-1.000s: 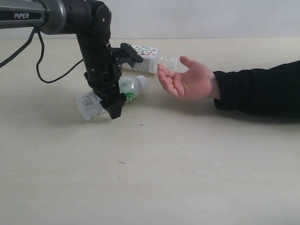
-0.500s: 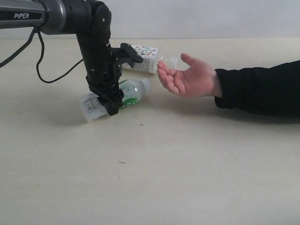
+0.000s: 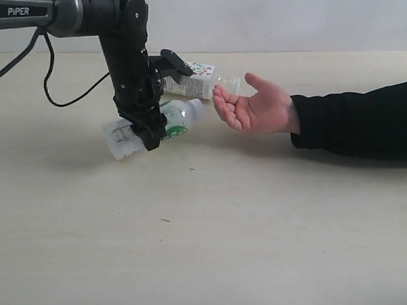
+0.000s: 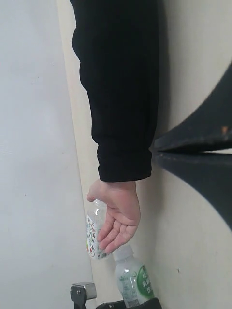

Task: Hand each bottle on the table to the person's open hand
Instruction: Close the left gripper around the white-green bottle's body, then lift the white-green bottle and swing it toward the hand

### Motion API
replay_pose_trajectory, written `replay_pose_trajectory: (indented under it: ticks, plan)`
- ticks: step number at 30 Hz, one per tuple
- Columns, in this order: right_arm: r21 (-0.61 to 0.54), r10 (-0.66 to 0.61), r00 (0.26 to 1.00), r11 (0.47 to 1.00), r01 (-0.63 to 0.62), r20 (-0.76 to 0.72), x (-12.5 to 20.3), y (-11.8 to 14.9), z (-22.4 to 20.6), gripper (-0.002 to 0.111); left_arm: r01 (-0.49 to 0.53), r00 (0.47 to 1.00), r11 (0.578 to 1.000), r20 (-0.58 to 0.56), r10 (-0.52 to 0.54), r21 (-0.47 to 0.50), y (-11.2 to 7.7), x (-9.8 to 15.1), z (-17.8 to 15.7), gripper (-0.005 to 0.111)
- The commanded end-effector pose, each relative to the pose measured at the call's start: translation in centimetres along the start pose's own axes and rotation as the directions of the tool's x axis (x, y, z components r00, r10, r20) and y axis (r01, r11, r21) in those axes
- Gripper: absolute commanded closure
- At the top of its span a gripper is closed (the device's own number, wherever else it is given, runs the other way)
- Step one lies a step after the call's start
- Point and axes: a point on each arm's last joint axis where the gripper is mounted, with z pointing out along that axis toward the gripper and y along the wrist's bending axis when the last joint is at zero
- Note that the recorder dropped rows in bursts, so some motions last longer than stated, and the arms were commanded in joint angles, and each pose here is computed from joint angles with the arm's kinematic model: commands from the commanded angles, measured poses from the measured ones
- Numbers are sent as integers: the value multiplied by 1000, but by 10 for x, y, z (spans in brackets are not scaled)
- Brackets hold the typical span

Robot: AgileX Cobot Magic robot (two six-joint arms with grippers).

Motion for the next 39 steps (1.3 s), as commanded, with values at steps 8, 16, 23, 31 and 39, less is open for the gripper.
replay_pose_trajectory:
  ticks: [8, 16, 23, 31, 39]
  plan:
    - [0, 0, 1000, 1000, 0, 10, 0, 0, 0, 108, 145, 987, 989, 68, -143, -33, -6, 3, -51, 107]
    - [0, 0, 1000, 1000, 0, 10, 0, 0, 0, 108, 271, 956, 962, 124, -266, -32, -10, 6, -80, 107]
    - [0, 0, 1000, 1000, 0, 10, 0, 0, 0, 108, 381, 915, 925, 145, -376, -8, -15, 8, -95, 107]
    - [0, 0, 1000, 1000, 0, 10, 0, 0, 0, 108, 615, 758, 783, 205, -620, 96, -77, -30, -103, 107]
    - [0, 0, 1000, 1000, 0, 10, 0, 0, 0, 108, 634, 640, 715, 318, -699, 294, -102, -60, -148, 107]
